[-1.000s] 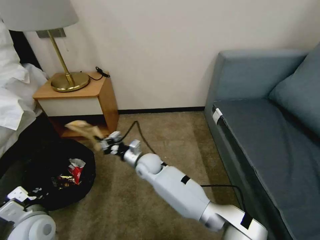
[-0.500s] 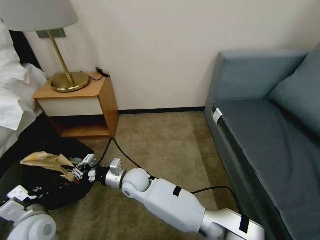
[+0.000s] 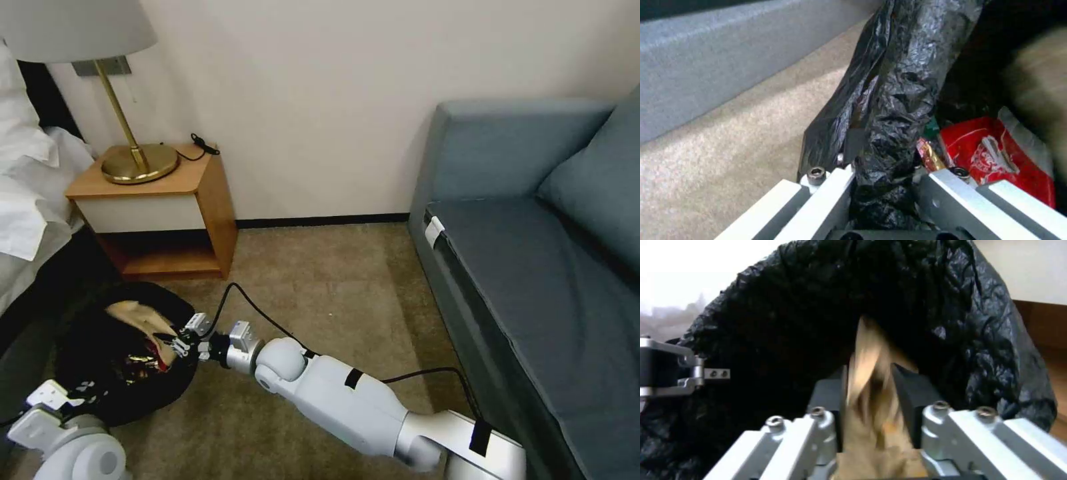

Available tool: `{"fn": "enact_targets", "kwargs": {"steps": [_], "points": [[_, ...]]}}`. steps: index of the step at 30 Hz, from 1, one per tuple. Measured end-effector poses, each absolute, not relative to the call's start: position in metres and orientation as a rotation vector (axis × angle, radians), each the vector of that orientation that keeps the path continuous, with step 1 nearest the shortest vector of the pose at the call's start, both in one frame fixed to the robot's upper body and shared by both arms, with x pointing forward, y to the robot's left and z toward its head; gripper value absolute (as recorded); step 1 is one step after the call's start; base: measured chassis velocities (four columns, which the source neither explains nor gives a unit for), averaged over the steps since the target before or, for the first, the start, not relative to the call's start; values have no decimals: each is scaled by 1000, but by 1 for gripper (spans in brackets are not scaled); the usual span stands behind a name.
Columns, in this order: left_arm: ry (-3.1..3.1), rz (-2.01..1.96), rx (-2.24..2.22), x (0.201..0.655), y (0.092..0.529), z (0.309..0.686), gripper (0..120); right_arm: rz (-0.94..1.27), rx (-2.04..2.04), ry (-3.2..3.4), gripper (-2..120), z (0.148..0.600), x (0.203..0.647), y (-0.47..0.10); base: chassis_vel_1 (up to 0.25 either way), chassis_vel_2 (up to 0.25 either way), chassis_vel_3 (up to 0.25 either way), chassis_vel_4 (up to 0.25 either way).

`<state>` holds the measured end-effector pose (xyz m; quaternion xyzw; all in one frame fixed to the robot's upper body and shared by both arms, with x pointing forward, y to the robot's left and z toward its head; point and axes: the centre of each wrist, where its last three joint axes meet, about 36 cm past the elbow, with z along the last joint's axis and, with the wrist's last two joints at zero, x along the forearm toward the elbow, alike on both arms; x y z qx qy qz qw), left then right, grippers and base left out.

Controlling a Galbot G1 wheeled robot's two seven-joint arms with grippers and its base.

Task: Pick up the trash bin, then pick up the garbage on the floor and place it into the trash bin.

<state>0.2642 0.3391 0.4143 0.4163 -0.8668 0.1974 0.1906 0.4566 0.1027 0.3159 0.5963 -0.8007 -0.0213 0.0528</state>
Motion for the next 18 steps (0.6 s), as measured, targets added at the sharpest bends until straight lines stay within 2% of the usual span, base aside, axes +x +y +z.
{"fn": "enact_targets", "kwargs": {"steps": [2,3,7,8,12,13,17,18], "points": [[-2429,560,1173,265,338,412,0,-62,1816,-2436,38,317,457,103,0,0,0,0],[-2429,560,1173,265,338,412,0,-62,1816,-2436,38,317,457,103,0,0,0,0],[-2418,565,1184,266,339,408,0,-86,1836,-2454,58,325,456,105,0,0,0,0],[-2418,565,1184,266,339,408,0,-86,1836,-2454,58,325,456,105,0,0,0,0],[-2382,628,1224,265,343,407,0,-203,1820,-2519,74,349,460,105,0,0,0,0],[-2382,628,1224,265,343,407,0,-203,1820,-2519,74,349,460,105,0,0,0,0],[-2255,832,1241,262,338,421,0,-326,1717,-2642,93,374,488,86,0,0,0,0],[-2255,832,1241,262,338,421,0,-326,1717,-2642,93,374,488,86,0,0,0,0]]}}
